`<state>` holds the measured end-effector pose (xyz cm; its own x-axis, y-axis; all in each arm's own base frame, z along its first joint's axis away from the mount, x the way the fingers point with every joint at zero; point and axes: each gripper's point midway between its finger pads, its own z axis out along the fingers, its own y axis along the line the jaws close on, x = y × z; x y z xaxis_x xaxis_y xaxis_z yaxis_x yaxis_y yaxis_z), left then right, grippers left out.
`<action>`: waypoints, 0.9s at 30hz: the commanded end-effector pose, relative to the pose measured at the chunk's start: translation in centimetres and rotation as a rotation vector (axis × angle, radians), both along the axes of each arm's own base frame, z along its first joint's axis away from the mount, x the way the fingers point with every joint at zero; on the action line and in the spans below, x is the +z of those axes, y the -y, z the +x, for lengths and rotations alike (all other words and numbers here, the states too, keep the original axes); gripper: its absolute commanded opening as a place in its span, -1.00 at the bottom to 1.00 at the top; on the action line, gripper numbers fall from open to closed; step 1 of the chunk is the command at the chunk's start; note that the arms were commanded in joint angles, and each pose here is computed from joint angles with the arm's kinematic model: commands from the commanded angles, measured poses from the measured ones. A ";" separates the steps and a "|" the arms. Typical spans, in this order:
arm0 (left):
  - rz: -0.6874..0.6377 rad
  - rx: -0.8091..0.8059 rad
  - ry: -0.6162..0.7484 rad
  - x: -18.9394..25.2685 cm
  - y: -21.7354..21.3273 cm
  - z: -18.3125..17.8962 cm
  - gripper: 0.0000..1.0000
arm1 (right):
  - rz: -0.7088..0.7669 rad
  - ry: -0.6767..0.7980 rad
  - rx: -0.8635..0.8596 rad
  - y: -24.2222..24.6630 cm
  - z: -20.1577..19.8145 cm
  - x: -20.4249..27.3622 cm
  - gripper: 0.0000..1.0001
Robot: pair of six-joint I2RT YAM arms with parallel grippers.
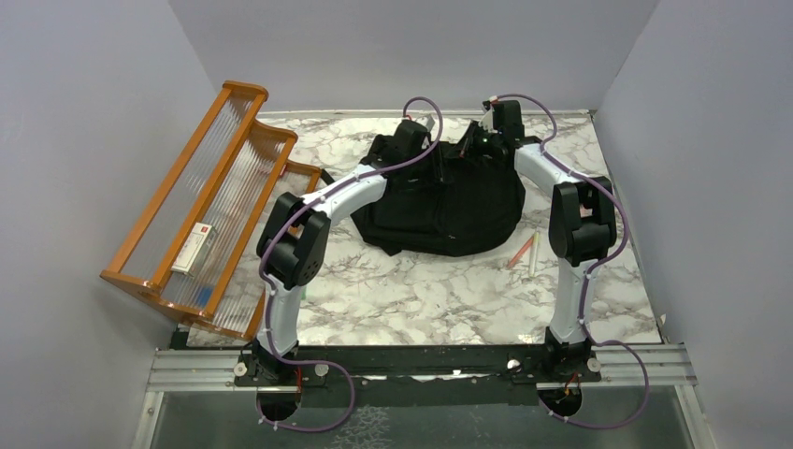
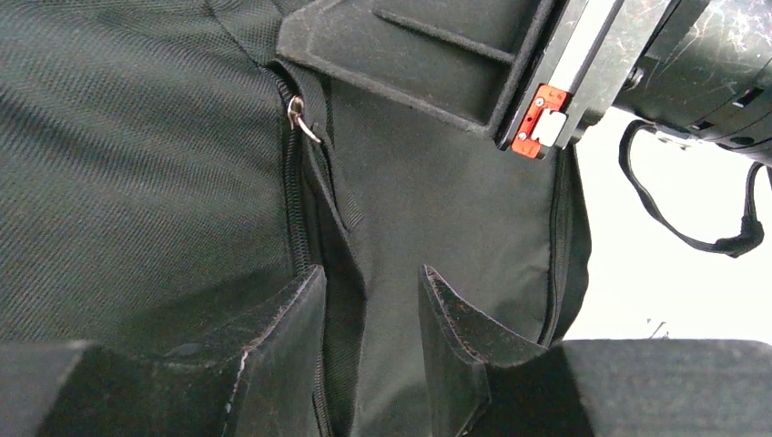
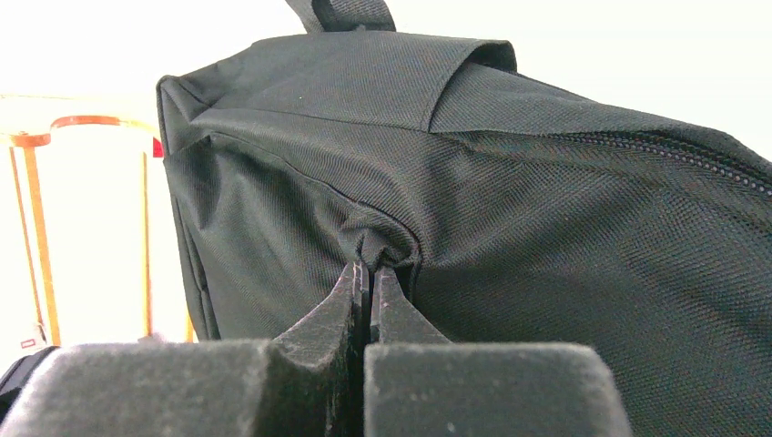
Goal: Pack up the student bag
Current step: Unzip the student bag at the center of the board.
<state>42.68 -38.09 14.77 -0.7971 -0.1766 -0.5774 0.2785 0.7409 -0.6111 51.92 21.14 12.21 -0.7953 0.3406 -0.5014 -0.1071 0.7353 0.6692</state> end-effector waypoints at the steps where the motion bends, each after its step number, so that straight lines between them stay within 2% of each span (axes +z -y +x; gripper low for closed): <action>1: -0.012 -0.009 -0.015 0.0 1.1 0.4 -0.15 | 0.038 0.087 0.007 0.1 0.3 3.5 -0.99; 18: 0.100 0.026 -0.016 -2.5 0.1 1.7 -0.44 | 0.037 0.096 0.012 0.1 0.0 3.8 -0.99; 20: 0.096 0.023 -0.015 -2.5 0.2 1.9 -0.52 | 0.037 0.095 0.012 0.1 0.0 3.8 -0.99; 26: 0.082 0.002 0.003 -2.0 0.5 2.6 -0.99 | 0.034 0.093 0.009 0.2 -0.1 3.6 -0.99; 27: 0.079 0.002 0.008 -1.8 0.4 2.7 -1.00 | 0.033 0.092 0.008 0.2 -0.1 3.5 -0.99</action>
